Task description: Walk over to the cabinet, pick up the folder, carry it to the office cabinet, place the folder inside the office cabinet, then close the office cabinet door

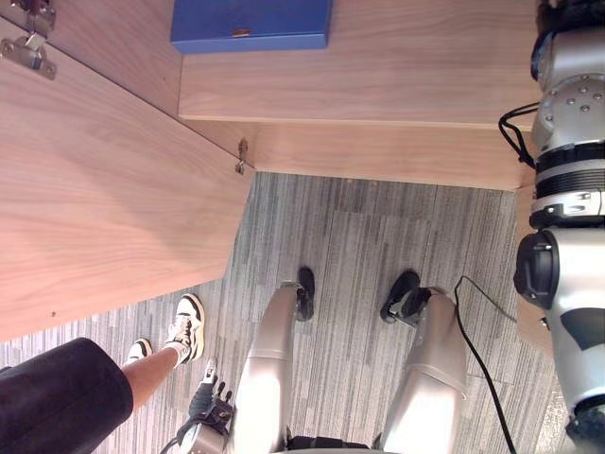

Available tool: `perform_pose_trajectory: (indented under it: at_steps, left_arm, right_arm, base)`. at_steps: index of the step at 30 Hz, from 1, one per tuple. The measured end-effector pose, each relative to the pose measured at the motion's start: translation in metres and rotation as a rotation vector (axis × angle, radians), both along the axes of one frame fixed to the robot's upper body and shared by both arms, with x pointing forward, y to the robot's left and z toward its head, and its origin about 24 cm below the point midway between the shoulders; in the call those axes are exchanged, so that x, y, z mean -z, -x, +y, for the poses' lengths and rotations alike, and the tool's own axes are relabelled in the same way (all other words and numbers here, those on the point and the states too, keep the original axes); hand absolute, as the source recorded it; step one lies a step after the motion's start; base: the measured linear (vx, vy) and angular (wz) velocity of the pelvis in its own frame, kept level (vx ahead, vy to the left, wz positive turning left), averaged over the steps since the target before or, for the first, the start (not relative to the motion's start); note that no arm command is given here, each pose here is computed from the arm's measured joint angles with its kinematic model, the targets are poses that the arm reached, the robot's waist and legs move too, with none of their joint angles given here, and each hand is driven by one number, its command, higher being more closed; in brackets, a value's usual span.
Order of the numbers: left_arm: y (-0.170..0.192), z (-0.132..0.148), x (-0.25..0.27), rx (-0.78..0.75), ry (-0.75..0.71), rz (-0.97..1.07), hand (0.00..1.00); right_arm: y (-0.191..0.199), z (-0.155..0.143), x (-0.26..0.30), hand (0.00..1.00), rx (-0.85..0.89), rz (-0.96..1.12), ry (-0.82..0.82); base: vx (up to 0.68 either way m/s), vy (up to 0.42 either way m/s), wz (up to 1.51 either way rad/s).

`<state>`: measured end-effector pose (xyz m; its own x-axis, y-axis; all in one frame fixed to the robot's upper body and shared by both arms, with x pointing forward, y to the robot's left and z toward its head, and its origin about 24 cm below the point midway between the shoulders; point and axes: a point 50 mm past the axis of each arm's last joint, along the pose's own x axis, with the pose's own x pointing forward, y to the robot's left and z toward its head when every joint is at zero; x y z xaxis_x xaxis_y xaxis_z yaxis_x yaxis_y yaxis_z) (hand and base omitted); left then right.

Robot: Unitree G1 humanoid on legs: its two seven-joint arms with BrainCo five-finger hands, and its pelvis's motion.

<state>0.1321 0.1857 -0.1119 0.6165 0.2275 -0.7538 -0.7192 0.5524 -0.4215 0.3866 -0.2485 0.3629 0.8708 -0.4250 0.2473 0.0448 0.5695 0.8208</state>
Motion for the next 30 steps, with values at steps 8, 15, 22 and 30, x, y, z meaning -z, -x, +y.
perform_pose_trajectory:
  at_steps: [8,15,22,30]
  left_arm:
    - [-0.004,0.018,-0.009,-0.041,-0.044,-0.06,0.0]
    - [-0.006,0.028,-0.017,-0.056,-0.071,-0.115,0.0]
    - [-0.001,0.03,-0.024,-0.038,-0.084,-0.155,0.0]
    - [-0.001,0.031,-0.028,-0.024,-0.085,-0.187,0.0]
  right_arm:
    - [-0.011,-0.024,0.038,0.0,0.101,0.346,0.484]
    - [-0.005,-0.052,0.052,0.0,0.154,0.452,0.622]
    - [-0.001,-0.074,0.082,0.0,0.187,0.631,0.808]
    - [0.004,-0.089,0.113,0.0,0.178,0.863,1.202]
  base:
    - [0.05,0.043,-0.02]
    - [0.07,0.055,0.01]
    - [0.08,0.054,-0.04]
    - [0.05,0.057,0.0]
